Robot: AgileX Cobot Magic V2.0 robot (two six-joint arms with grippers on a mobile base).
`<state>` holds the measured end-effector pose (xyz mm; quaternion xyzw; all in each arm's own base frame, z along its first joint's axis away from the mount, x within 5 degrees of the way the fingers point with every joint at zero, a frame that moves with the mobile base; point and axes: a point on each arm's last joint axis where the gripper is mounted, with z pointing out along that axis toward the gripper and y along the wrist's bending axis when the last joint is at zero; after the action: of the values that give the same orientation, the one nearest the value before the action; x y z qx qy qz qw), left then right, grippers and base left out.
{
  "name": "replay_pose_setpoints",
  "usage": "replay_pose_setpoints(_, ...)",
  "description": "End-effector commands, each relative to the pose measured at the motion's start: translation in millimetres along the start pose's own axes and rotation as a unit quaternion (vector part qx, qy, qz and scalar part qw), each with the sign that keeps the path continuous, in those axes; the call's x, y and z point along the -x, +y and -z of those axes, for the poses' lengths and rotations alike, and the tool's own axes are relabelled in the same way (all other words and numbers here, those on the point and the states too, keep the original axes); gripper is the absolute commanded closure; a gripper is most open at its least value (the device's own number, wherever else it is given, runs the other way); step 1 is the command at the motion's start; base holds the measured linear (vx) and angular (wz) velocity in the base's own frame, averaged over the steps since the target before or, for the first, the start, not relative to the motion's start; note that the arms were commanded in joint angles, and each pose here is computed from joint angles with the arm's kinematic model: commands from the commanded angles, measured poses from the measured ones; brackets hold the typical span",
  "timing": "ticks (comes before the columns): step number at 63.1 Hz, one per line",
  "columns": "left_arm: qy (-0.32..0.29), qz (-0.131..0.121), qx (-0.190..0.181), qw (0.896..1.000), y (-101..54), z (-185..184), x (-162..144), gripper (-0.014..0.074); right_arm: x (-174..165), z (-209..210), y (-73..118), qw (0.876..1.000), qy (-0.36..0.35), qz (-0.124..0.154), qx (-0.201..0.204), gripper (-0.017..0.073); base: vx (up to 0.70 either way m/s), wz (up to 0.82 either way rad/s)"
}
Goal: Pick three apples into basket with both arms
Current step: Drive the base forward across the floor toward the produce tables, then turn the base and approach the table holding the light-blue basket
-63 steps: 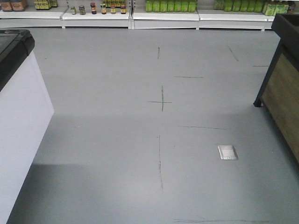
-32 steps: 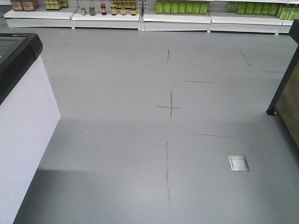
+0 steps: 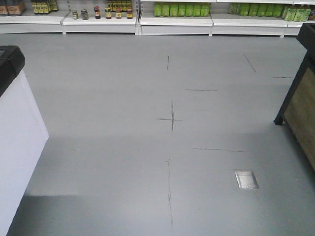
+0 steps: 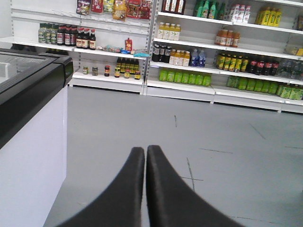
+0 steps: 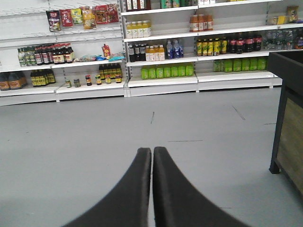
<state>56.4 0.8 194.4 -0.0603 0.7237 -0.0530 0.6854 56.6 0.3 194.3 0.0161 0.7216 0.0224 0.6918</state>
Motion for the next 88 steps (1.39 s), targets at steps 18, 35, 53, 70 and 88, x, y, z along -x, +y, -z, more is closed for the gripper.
replay_pose_setpoints(18,-0.036,0.001,-0.009,0.999,-1.2,0.9,3.8,0.0600,2.9,0.5,0.2,0.999,-0.038,0.008,0.001,0.0564,0.18,-0.19)
replay_pose_setpoints(35,-0.036,0.001,-0.009,0.999,-1.2,0.9,3.8,0.0600,2.9,0.5,0.2,0.999,-0.038,0.008,0.001,0.0564,0.18,-0.31)
replay_pose_setpoints(53,-0.036,0.001,-0.009,0.999,-1.2,0.9,3.8,0.0600,2.9,0.5,0.2,0.999,-0.038,0.008,0.001,0.0564,0.18,-0.39)
replay_pose_setpoints(70,-0.036,0.001,-0.009,0.999,-1.2,0.9,3.8,0.0600,2.9,0.5,0.2,0.999,-0.038,0.008,0.001,0.0564,0.16,-0.48)
replay_pose_setpoints(88,-0.036,0.001,-0.009,0.999,-1.2,0.9,3.8,0.0600,2.9,0.5,0.2,0.999,-0.038,0.008,0.001,0.0564,0.14,-0.53)
